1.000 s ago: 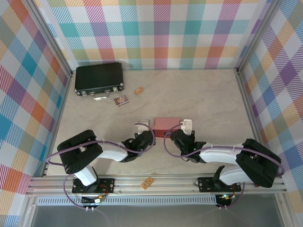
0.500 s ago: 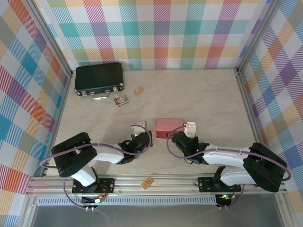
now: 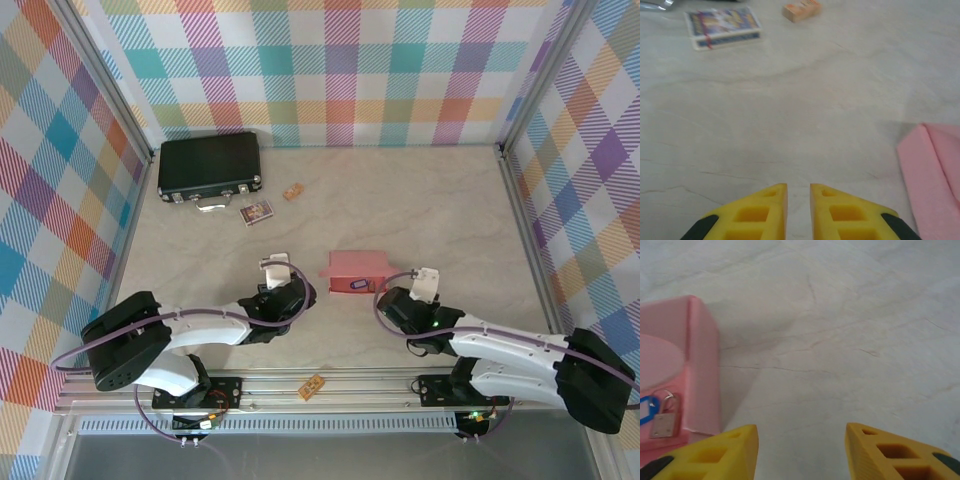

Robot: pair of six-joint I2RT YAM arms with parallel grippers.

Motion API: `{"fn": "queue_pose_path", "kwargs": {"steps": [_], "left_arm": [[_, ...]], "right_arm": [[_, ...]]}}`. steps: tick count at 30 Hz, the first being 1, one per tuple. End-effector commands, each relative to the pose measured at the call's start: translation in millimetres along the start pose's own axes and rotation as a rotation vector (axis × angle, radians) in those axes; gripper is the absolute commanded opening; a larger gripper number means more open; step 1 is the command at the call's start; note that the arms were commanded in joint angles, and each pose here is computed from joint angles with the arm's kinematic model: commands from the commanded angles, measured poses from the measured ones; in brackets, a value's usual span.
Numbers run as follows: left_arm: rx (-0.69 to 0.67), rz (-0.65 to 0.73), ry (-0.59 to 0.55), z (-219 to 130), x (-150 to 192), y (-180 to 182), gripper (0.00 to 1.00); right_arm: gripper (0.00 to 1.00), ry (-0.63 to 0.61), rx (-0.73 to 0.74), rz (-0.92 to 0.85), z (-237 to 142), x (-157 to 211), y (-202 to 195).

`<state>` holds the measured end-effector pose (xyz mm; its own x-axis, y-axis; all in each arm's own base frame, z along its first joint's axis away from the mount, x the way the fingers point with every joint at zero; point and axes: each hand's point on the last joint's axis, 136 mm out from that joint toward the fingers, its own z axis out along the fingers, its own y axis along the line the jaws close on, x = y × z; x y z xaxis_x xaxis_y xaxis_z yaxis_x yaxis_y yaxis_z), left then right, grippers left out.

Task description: Fold the paper box

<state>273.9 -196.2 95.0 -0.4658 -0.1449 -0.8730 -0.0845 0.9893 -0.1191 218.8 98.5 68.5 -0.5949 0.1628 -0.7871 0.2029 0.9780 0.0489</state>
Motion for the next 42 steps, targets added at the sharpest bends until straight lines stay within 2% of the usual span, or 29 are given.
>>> {"fn": "queue_pose_path", "kwargs": {"steps": [1,5,10,15,20,25,32,38,42], "left_arm": [[-0.193,0.037,-0.08,-13.6,-28.4,31.4,0.19],[-0.222,0.018,-0.047,-6.8,-49.0,34.4,0.19],[-0.076,-0.038,0.036,12.8,-70.0,13.9,0.21],[0.114,-0.035,0.148,26.6,-90.5,-21.6,0.23],[0.336,-0.002,0.247,23.6,-97.9,-69.5,0.37],[0.47,0.022,0.382,26.4,-79.0,-103.8,0.4],[0.501,-0.005,0.522,37.0,-39.2,-115.5,0.39],[0.518,-0.023,0.614,41.3,-8.2,-117.3,0.37],[0.499,-0.04,0.651,44.5,11.0,-111.8,0.36]], "right_arm": [[0.49,0.03,0.14,0.092,-4.3,2.0,-35.3],[0.48,0.059,0.154,0.131,-2.9,-7.5,-39.0],[0.49,0.077,0.105,0.157,2.6,-37.5,-38.7],[0.5,0.105,-0.067,0.144,15.4,-71.3,-17.1],[0.51,0.17,-0.282,0.031,16.4,-97.4,30.0],[0.52,0.226,-0.41,-0.017,17.7,-103.8,63.3],[0.52,0.37,-0.519,-0.058,25.9,-79.1,89.6],[0.51,0.448,-0.527,-0.061,32.8,-55.4,91.1],[0.51,0.488,-0.482,-0.058,40.0,-40.0,83.0]]}}
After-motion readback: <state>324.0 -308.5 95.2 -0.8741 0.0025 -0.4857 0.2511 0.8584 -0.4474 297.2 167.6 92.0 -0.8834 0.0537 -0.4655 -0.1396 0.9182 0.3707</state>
